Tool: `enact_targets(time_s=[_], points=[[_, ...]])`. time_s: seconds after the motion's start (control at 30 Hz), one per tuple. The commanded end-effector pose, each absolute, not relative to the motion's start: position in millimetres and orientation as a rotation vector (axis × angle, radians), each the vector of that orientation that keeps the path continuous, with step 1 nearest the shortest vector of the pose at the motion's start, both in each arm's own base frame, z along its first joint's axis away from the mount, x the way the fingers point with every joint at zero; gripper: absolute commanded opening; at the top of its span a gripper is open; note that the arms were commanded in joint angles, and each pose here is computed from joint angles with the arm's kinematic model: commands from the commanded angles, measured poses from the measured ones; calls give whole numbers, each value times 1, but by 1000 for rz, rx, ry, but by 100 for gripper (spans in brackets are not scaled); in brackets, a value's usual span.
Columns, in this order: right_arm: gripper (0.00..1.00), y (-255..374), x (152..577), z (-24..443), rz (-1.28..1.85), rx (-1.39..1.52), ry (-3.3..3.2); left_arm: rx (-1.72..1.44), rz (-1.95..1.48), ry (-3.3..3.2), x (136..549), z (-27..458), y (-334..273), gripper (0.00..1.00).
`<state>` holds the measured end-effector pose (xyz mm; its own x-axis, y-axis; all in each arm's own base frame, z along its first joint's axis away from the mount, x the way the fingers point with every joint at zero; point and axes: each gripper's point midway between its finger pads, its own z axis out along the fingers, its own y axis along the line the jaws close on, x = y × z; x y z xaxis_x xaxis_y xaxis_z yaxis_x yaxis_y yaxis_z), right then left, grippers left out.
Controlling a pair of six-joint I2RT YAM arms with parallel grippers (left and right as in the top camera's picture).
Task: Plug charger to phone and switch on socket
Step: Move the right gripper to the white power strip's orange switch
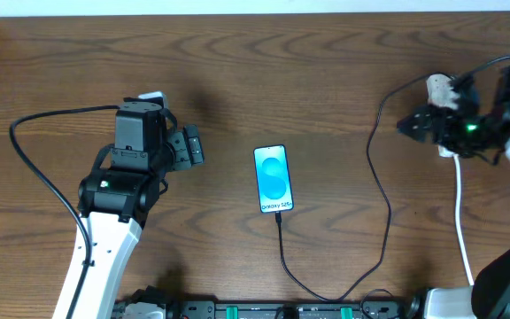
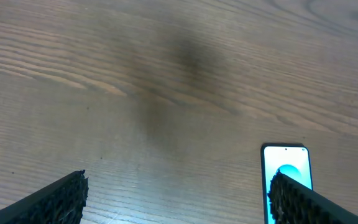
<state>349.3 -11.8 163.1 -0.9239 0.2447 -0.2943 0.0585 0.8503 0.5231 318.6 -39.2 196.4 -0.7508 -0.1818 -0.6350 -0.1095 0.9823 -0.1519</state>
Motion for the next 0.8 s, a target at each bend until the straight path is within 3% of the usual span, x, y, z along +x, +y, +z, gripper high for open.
enact_targets(time_s=[0.0,0.27,0.77], points=[[99,-33,360,175,668,142,2653,-196,-112,2433,317,194,-36,93],[99,-73,391,169,570,187,2757,-196,-112,2432,317,194,-36,93],[99,-115,438,86,403,194,2828,-196,-112,2433,317,194,-36,93]])
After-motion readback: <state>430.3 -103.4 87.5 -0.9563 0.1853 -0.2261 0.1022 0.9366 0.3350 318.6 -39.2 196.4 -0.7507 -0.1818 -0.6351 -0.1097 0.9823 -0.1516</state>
